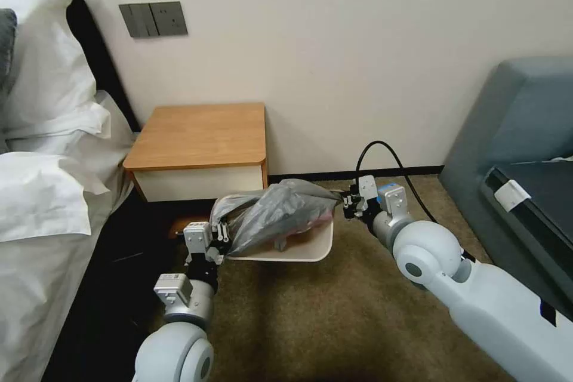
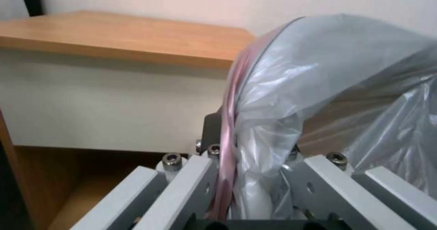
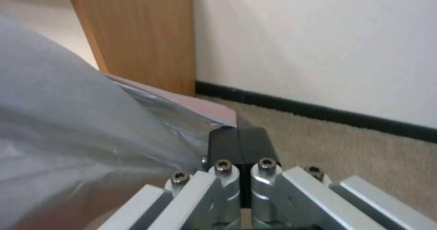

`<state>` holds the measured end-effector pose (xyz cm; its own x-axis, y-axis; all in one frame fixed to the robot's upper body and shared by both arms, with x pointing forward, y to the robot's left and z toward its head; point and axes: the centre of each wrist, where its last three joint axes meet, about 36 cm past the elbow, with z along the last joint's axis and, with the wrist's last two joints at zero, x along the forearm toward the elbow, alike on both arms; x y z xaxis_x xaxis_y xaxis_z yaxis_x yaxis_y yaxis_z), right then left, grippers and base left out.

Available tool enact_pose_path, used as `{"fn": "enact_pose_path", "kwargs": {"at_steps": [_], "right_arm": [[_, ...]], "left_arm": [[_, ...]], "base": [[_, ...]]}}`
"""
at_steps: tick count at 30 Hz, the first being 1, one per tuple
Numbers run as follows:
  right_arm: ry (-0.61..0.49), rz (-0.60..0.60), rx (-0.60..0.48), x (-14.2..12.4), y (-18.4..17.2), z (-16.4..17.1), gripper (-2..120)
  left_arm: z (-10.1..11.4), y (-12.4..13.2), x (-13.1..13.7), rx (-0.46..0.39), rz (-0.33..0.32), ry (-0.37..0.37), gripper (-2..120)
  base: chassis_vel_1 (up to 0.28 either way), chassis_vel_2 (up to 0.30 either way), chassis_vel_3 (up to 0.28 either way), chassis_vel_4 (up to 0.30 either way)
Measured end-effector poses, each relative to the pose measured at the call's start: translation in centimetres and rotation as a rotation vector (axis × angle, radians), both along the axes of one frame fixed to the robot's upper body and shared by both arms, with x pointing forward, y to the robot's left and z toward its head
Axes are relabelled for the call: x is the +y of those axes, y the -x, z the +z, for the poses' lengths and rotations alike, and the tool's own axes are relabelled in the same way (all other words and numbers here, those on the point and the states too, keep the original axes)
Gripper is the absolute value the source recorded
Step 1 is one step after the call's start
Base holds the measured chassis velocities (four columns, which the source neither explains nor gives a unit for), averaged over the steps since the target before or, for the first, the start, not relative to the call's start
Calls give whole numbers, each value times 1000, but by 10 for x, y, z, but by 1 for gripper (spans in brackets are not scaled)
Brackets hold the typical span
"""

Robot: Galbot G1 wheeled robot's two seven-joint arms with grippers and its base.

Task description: Pick up the garbage bag from the table and place it over the trash can.

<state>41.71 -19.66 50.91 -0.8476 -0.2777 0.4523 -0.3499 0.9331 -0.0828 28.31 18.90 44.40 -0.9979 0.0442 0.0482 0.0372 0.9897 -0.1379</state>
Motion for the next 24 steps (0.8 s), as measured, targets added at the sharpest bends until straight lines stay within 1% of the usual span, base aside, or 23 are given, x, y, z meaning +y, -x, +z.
{"fn": "enact_pose_path", "kwargs": {"at_steps": [1, 4, 11, 24], "right_arm": [[0, 0, 0, 0, 0, 0, 0], [-31, 10, -49, -1, 3, 22, 0], [-51, 19, -82, -8, 10, 43, 0], [-39, 37, -45, -11, 28, 44, 0]], "left_arm": [[0, 0, 0, 0, 0, 0, 5], [-3, -1, 0, 1, 3, -2, 5], [-4, -3, -1, 0, 2, 1, 5], [-5, -2, -1, 1, 6, 4, 5]], "base": [[0, 0, 0, 0], [0, 0, 0, 0], [0, 0, 0, 0], [0, 0, 0, 0]]}}
